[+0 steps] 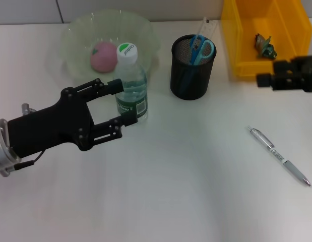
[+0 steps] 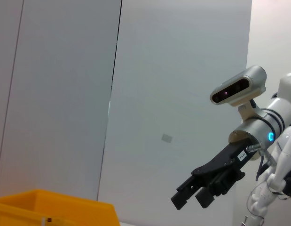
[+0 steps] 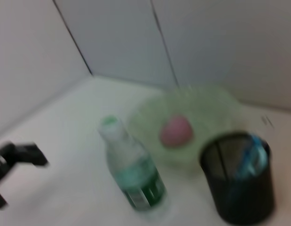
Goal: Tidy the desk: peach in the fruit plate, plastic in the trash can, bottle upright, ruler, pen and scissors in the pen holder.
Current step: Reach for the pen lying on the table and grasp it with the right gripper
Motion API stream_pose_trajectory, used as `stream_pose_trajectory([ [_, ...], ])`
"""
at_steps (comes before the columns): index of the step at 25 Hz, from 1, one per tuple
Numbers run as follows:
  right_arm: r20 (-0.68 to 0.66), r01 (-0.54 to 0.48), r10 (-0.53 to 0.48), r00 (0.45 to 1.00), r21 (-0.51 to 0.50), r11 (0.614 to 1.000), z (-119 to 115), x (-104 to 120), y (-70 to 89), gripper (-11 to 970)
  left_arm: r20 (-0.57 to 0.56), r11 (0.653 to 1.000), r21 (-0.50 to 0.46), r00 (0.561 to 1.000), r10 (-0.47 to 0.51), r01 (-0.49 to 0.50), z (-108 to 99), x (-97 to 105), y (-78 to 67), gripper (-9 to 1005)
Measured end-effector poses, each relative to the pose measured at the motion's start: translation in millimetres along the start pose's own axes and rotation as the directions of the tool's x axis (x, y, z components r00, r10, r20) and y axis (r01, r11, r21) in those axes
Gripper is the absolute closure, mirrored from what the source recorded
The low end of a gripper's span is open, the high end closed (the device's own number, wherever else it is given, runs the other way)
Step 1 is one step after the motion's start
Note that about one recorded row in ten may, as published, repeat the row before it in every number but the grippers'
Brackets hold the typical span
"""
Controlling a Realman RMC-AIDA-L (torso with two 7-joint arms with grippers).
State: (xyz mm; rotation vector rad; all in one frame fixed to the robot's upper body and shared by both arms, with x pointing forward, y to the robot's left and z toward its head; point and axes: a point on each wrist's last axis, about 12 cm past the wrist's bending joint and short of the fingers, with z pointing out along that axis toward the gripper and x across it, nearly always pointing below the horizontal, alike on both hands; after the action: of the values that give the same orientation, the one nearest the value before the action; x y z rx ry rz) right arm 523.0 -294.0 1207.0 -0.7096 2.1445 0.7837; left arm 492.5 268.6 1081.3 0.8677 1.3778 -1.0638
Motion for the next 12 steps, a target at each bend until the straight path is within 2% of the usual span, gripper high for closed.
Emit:
stream_pose_trajectory([
  [1,-0.031,-0.006,0.007,0.999,0.019,1.000,-2.2,-2.1,1.6,264,0.000,1.000,0.000,1.000,0.000,0.000,0.0,0.0,0.0,271],
  [3,-0.149,-0.030,0.039,0.988,0.064,0.997,-3.5,-5.2,4.9,258,-0.011,1.000,0.021,1.000,-0.008,0.008,2.3,0.6,-1.1,271],
  [4,-0.149,-0.030,0.039,0.988,0.064,0.997,-3.5,-5.2,4.9,255,-0.011,1.000,0.021,1.000,-0.008,0.008,2.3,0.6,-1.1,271],
  [6,-0.256,-0.054,0.079,0.964,0.100,0.993,-0.1,-7.7,5.5,252,-0.014,0.999,0.034,1.000,-0.011,0.012,3.1,0.7,-2.3,271],
  [12,-0.338,-0.089,0.147,0.930,0.180,0.980,5.9,-10.7,1.2,254,-0.015,0.999,0.046,1.000,-0.012,0.013,4.0,0.5,-2.9,271],
])
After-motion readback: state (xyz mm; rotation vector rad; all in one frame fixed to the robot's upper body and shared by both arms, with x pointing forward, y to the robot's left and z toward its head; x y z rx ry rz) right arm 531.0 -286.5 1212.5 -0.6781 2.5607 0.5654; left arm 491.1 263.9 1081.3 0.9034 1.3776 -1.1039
